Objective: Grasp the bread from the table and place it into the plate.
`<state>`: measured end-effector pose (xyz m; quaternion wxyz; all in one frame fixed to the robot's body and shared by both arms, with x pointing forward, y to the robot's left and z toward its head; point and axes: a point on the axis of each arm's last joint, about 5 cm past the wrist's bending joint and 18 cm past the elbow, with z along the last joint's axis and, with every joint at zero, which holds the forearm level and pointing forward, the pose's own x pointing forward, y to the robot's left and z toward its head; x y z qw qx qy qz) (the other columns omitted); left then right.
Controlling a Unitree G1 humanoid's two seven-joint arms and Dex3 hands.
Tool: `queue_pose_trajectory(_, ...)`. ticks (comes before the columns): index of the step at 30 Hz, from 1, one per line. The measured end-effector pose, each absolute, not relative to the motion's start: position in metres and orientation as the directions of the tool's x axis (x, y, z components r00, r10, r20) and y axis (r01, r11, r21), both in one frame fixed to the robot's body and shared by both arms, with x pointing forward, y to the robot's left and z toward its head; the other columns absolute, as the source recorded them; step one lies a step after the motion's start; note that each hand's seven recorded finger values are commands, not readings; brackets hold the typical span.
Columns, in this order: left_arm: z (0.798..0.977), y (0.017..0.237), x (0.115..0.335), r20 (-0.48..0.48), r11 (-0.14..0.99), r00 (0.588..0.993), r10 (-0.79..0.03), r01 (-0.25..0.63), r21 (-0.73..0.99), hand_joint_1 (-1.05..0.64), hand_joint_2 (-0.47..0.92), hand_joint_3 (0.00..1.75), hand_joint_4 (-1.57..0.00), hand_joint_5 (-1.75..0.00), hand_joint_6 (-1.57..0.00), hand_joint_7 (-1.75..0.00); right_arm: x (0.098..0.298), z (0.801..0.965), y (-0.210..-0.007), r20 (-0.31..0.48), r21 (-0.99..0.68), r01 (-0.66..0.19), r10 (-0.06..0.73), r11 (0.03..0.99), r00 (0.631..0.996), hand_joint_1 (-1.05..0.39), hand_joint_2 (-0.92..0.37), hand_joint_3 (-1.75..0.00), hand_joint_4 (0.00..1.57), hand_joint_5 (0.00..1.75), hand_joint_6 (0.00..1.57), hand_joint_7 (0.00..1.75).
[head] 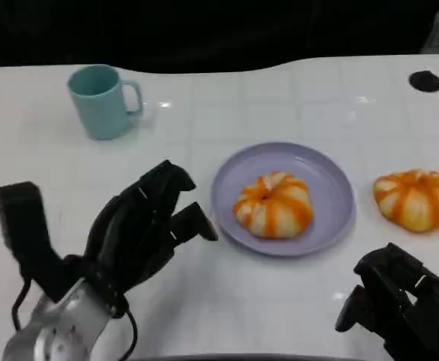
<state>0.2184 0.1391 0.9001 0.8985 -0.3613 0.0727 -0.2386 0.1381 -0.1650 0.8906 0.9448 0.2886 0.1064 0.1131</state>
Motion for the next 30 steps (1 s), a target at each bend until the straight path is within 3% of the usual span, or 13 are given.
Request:
queue_pose_trajectory(6,0.893,0.152,0.19,-0.008,0.622,0.902,-0.431,0.29,-0.727,-0.56,0.92,0.42,-0.74,-1.75,-0.51,-1.67,0.139,0.891,-0.164,-0.13,0.568,-0.16,0.28,0.808,0.951,-0.53,-0.92,-0.23,0.62,1.71,0.56,1.45)
queue_pose_trajectory(14,0.889,0.155,0.172,-0.073,0.635,0.916,-0.394,0.214,-0.742,-0.54,0.92,0.39,-0.73,-1.75,-0.49,-1.67,0.139,0.892,-0.164,-0.131,0.567,-0.156,0.276,0.809,0.952,-0.51,-0.92,-0.24,0.61,1.7,0.55,1.43)
queue_pose_trajectory(30,0.889,0.155,0.166,-0.15,0.665,0.918,-0.366,0.146,-0.732,-0.55,0.92,0.4,-0.7,-1.75,-0.49,-1.68,0.139,0.892,-0.165,-0.121,0.571,-0.166,0.283,0.804,0.951,-0.53,-0.92,-0.2,0.61,1.72,0.56,1.4)
